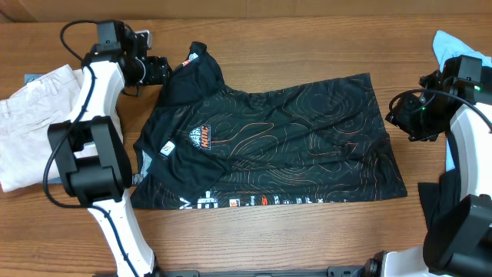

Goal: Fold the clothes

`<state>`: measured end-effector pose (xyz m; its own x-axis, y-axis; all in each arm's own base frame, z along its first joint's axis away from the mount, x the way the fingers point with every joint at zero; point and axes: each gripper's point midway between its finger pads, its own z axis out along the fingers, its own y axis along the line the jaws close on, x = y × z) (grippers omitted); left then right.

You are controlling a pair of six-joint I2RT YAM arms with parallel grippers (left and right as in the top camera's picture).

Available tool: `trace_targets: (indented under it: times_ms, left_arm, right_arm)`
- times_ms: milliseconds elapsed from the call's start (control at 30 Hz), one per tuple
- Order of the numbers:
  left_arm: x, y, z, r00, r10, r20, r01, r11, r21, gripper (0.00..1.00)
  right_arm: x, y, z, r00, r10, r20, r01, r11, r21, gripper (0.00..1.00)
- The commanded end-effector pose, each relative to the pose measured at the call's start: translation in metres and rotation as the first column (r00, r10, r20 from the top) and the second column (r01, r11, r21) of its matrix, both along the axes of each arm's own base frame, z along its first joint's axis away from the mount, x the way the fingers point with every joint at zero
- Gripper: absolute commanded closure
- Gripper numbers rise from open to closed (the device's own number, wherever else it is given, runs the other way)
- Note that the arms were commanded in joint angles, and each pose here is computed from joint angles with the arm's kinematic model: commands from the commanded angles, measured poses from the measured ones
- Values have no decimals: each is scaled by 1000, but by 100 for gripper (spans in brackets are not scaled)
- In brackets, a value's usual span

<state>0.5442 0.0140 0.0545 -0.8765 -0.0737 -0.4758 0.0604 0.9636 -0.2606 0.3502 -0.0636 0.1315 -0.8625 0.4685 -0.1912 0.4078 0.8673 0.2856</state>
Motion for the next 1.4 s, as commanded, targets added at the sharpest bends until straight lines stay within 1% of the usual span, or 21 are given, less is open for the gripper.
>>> trace_targets:
  times_ms: [0, 133, 233, 333, 400, 433, 467, 500, 533, 567, 600, 633, 667, 733, 767, 833, 900, 967, 1100, 1233, 1367]
  left_arm:
    - [12, -20, -14, 998, -67, 21, 67, 998, 0, 24]
    - [15, -30, -34, 997, -77, 6, 77, 996, 37, 32]
    - [15, -35, -46, 997, -80, -14, 81, 995, 62, 36]
    - [15, -30, -49, 998, -60, -21, 61, 994, 92, 62]
    - [14, -28, -49, 999, -43, -28, 46, 994, 99, 69]
    - [12, -24, -49, 999, -20, -41, 25, 993, 112, 76]
    - [11, -22, -49, 999, -8, -47, 13, 993, 119, 80]
    - [9, -20, -50, 999, 2, -54, 5, 992, 123, 83]
    - [6, -18, -50, 997, 22, -70, -13, 992, 128, 87]
    - [4, -17, -51, 996, 42, -81, -32, 991, 128, 89]
    - [2, -16, -51, 993, 65, -95, -53, 991, 125, 91]
    - [-4, -15, -53, 984, 119, -130, -106, 989, 106, 93]
    - [-7, -14, -53, 974, 165, -157, -153, 985, 84, 96]
    - [-17, -19, -53, 946, 232, -226, -233, 972, 23, 96]
    - [-22, -25, -49, 929, 251, -273, -270, 962, -34, 96]
    - [-23, -31, -46, 927, 235, -292, -269, 960, -81, 96]
    - [-21, -36, -39, 932, 208, -298, -259, 955, -146, 96]
    - [-18, -40, -33, 938, 185, -293, -252, 944, -212, 96]
    - [-17, -37, -32, 937, 190, -293, -260, 940, -222, 96]
    - [-17, -37, -32, 937, 190, -294, -260, 940, -223, 96]
    - [-17, -37, -32, 937, 189, -294, -260, 940, -223, 96]
  right_arm:
    - [5, 0, 13, 999, 9, 45, -9, 1000, -7, 55]
    - [6, 0, 13, 999, 9, 46, -9, 1000, -7, 55]
    - [6, 0, 13, 999, 9, 47, -9, 1000, -8, 55]
    - [7, -1, 14, 998, 9, 54, -9, 1000, -10, 56]
    - [10, -2, 14, 998, 9, 64, -8, 1000, -13, 59]
    - [13, -3, 16, 997, 10, 79, -9, 1000, -18, 61]
    - [18, -3, 17, 995, 14, 98, -12, 1000, -24, 65]
    - [23, -3, 19, 992, 20, 121, -17, 999, -32, 66]
    - [33, 1, 22, 984, 70, 164, -62, 997, -52, 66]
    - [38, 4, 24, 977, 101, 186, -91, 994, -62, 65]
    - [45, 9, 26, 965, 151, 216, -137, 987, -80, 61]
    - [60, 17, 27, 943, 208, 260, -185, 977, -110, 49]
    - [69, 21, 26, 932, 229, 281, -200, 972, -127, 44]
    - [92, 23, 19, 913, 248, 323, -205, 966, -161, 41]
    - [109, 22, 13, 899, 254, 357, -202, 963, -176, 39]
    - [125, 18, 9, 883, 256, 393, -193, 962, -193, 38]
    - [149, 14, 3, 854, 259, 451, -177, 960, -217, 38]
    - [170, 10, -7, 827, 265, 496, -164, 957, -237, 33]
    - [183, 7, -37, 829, 265, 493, -166, 958, -235, 32]
    - [189, 7, -70, 843, 263, 470, -175, 959, -222, 32]
    - [192, 7, -88, 847, 261, 463, -178, 960, -216, 32]
